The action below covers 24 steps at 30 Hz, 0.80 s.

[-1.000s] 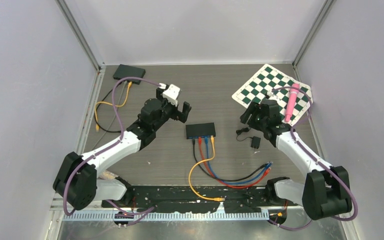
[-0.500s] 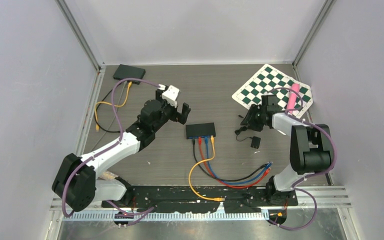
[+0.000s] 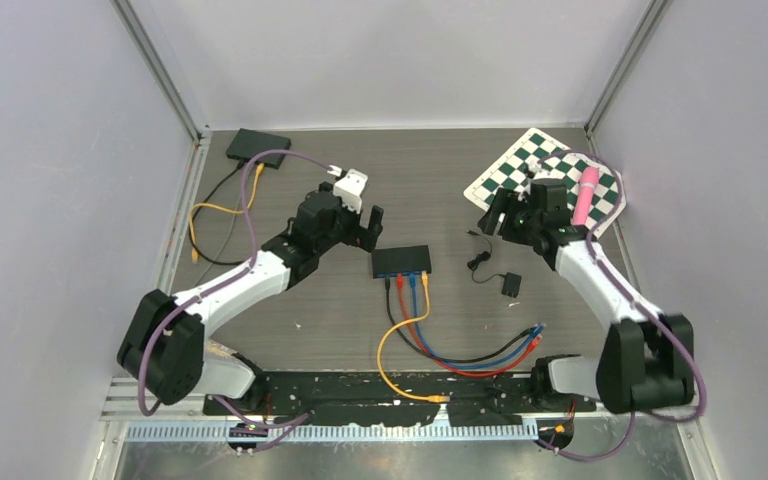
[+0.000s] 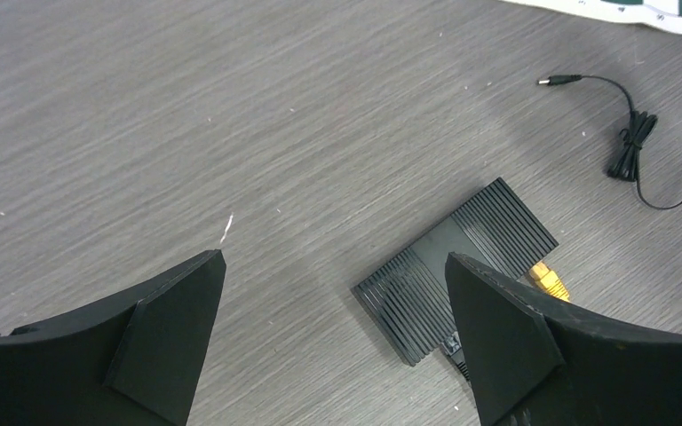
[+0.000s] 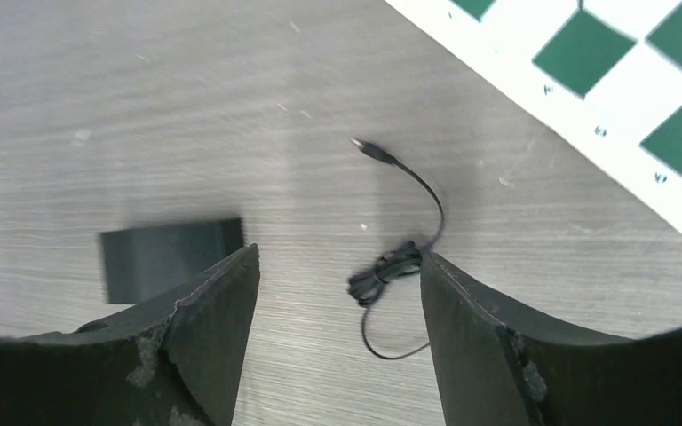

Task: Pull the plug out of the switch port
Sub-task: Pull the connector from the switch port.

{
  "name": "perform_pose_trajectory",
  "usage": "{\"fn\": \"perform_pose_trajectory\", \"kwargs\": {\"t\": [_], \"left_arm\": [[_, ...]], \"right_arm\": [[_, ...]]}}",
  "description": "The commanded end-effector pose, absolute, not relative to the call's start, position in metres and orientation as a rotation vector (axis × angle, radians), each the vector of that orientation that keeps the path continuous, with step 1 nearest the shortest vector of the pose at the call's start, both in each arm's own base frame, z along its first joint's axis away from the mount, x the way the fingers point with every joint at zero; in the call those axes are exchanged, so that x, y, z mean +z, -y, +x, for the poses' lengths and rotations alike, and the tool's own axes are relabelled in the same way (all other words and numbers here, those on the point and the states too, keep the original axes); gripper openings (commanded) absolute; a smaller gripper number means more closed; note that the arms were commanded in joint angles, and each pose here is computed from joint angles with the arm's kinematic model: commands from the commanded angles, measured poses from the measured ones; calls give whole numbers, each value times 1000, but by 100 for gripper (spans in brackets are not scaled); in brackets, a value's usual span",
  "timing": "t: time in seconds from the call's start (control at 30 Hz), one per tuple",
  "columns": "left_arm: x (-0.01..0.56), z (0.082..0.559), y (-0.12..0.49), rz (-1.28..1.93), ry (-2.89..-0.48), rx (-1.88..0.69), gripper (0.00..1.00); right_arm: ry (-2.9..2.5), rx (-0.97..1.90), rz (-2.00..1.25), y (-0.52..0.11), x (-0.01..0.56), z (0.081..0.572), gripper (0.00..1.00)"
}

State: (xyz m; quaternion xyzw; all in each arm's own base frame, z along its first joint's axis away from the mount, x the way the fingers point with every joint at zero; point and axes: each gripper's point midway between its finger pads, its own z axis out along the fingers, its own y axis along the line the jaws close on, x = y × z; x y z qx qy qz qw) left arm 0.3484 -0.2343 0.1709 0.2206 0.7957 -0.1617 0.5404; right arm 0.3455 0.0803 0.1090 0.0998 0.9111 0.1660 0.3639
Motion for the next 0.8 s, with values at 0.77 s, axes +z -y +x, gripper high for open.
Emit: {"fn": "perform_pose_trajectory", "kwargs": {"t": [0.77], "left_arm": [[116,316,328,1526,-1827,-530,99]], "right_arm": [[-2443,1158,403,-212,57,294,59]]}}
